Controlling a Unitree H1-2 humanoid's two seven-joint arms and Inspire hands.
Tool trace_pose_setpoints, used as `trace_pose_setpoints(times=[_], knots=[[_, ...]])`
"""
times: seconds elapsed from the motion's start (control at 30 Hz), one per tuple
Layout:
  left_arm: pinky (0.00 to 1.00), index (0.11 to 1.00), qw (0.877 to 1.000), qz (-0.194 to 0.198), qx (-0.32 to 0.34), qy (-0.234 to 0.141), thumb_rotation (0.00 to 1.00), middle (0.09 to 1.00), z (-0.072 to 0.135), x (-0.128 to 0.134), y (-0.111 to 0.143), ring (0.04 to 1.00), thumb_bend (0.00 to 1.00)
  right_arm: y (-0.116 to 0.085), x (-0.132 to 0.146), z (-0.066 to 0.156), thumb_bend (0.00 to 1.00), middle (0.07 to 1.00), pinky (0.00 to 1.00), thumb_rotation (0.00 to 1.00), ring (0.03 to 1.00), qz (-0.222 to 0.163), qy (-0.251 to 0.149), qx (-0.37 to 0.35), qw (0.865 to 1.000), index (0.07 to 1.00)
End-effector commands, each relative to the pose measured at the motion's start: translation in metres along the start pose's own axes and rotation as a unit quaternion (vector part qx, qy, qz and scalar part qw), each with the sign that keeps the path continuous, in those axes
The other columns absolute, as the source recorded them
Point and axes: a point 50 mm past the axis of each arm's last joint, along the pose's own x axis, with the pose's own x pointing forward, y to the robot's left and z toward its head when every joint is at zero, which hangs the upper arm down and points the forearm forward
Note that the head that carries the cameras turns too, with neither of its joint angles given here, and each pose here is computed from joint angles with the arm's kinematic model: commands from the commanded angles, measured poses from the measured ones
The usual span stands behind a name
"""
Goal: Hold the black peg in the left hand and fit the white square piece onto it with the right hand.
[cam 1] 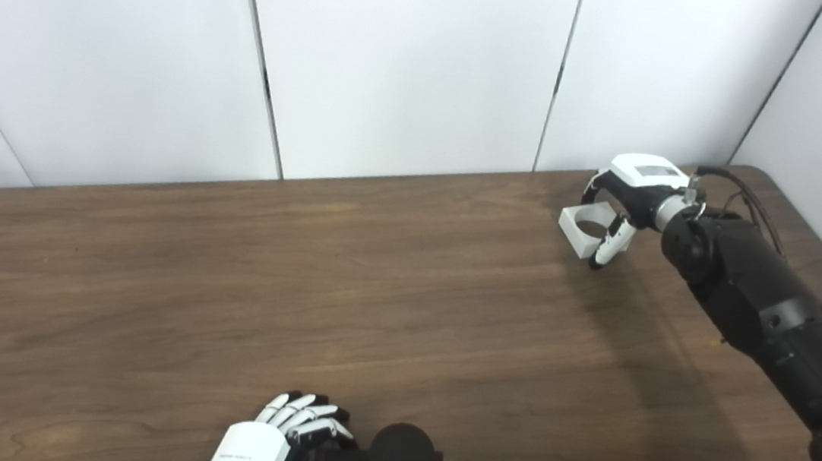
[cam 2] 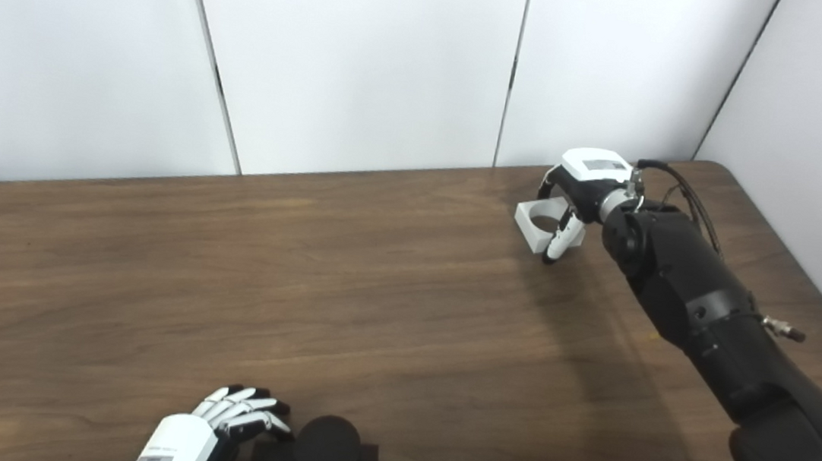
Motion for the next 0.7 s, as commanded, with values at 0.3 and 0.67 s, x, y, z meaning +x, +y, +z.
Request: trace_pose_setpoints(times=[0.3, 0.67], knots=[[0.88, 0.485, 1.000, -0.022, 0.001, 0.012, 0.04, 0.763, -0.002, -0.006, -0.005, 0.836, 0.52, -0.024, 0.002, -0.005, 0.52, 0.831, 0.85, 0.13, 0.904, -0.024, -0.019, -0.011, 0.999, 0.488], [0.87, 0.485, 1.000, -0.022, 0.000, 0.009, 0.04, 0.762, -0.004, 0.001, -0.007, 0.836, 0.52, -0.022, -0.007, -0.007, 0.52, 0.789, 0.82, 0.13, 0.869, -0.025, -0.043, -0.019, 0.999, 0.486]])
